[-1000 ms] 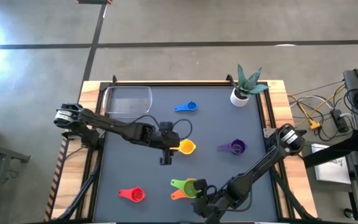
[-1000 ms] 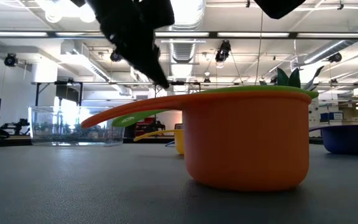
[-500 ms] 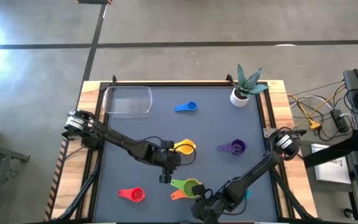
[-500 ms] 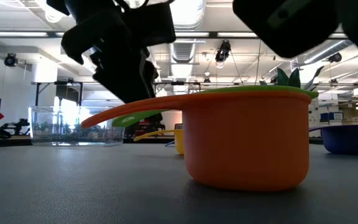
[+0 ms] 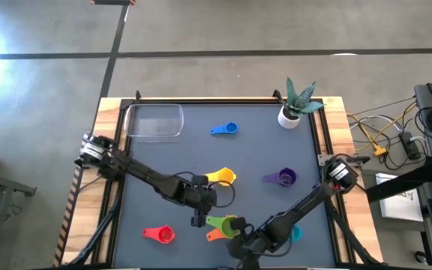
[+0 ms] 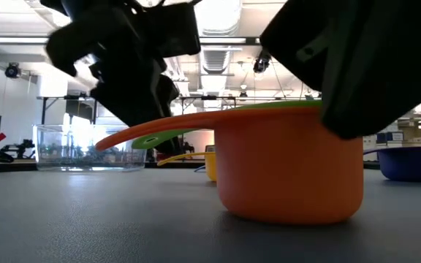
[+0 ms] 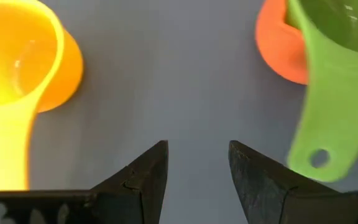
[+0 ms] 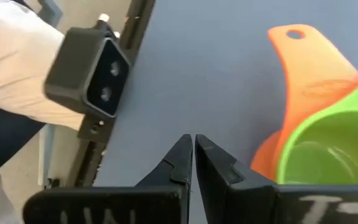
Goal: Nest measuring cups in basket
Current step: Stack the green measuring cup on top of the orange measuring cup, then stack the violet measuring cup on top of the green measuring cup
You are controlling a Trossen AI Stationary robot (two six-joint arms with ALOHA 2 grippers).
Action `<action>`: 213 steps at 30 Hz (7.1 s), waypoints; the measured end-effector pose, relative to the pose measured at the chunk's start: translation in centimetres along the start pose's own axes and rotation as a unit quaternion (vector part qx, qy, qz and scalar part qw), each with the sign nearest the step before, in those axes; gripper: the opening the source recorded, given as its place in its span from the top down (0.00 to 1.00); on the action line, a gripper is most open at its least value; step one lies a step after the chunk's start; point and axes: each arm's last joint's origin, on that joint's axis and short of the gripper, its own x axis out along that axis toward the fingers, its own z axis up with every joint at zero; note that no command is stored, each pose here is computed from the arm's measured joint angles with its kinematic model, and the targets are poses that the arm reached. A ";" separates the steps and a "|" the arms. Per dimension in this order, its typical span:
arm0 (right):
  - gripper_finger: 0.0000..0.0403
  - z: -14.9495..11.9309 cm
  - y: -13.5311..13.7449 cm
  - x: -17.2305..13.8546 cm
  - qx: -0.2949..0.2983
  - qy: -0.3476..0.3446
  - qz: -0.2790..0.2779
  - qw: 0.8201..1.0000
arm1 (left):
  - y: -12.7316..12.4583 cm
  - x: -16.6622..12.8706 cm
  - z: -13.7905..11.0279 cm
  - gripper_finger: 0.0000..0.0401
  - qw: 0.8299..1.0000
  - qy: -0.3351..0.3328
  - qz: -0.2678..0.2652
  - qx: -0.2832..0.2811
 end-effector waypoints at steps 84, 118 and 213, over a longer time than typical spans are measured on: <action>0.98 6.7 -0.7 4.7 -0.115 0.106 -0.157 0.975 | -3.1 -1.0 -0.8 0.62 0.999 0.009 0.001 -0.050; 0.98 6.9 -2.0 4.7 -0.093 0.096 -0.221 0.966 | -3.5 -1.1 -0.8 0.62 0.999 0.006 -0.018 -0.041; 0.98 -2.4 -1.6 -10.1 -0.083 -0.296 -0.115 0.944 | 3.6 -10.9 -5.1 0.62 0.961 -0.271 0.052 0.026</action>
